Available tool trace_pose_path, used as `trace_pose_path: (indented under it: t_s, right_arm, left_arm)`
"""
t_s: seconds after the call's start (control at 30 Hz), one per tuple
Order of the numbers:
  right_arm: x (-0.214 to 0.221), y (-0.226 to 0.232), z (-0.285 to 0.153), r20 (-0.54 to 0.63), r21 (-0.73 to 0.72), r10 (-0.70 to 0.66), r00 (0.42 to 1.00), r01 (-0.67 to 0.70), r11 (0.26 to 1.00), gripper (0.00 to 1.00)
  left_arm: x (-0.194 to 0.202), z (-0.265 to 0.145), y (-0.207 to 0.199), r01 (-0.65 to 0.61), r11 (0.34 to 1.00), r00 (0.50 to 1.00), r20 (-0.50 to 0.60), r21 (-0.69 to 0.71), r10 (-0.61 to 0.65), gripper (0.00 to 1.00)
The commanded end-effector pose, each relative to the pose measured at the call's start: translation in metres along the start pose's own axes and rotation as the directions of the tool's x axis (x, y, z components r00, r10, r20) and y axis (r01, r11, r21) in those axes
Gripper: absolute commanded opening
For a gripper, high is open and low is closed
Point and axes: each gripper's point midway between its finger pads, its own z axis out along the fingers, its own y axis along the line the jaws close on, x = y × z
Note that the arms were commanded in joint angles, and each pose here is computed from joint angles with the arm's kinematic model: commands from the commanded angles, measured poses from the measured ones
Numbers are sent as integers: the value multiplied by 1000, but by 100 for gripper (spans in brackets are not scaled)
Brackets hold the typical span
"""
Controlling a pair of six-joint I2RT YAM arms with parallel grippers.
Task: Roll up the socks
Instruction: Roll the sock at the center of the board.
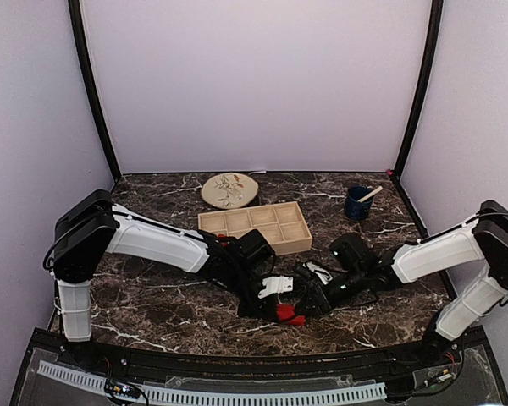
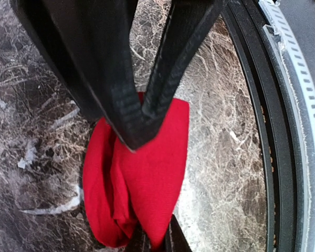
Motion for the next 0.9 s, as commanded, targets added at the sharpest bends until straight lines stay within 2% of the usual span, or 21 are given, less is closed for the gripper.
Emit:
trace_pose_path:
  t_s: [0.0, 0.4, 0.87]
  right_arm:
    - [-3, -23, -12, 65, 144, -43, 997, 33, 989, 34]
    - [-18, -18, -50, 231, 325, -232, 945, 150, 934, 35]
    - [-6, 31, -40, 182, 416, -509, 841, 403, 815, 41]
  left_arm:
    - [20, -1, -14, 139, 980, 989, -68, 141, -130, 0]
    - [23, 2, -13, 240, 941, 970, -94, 239, -224, 0]
    - [25, 1, -9, 303, 906, 953, -109, 295, -283, 0]
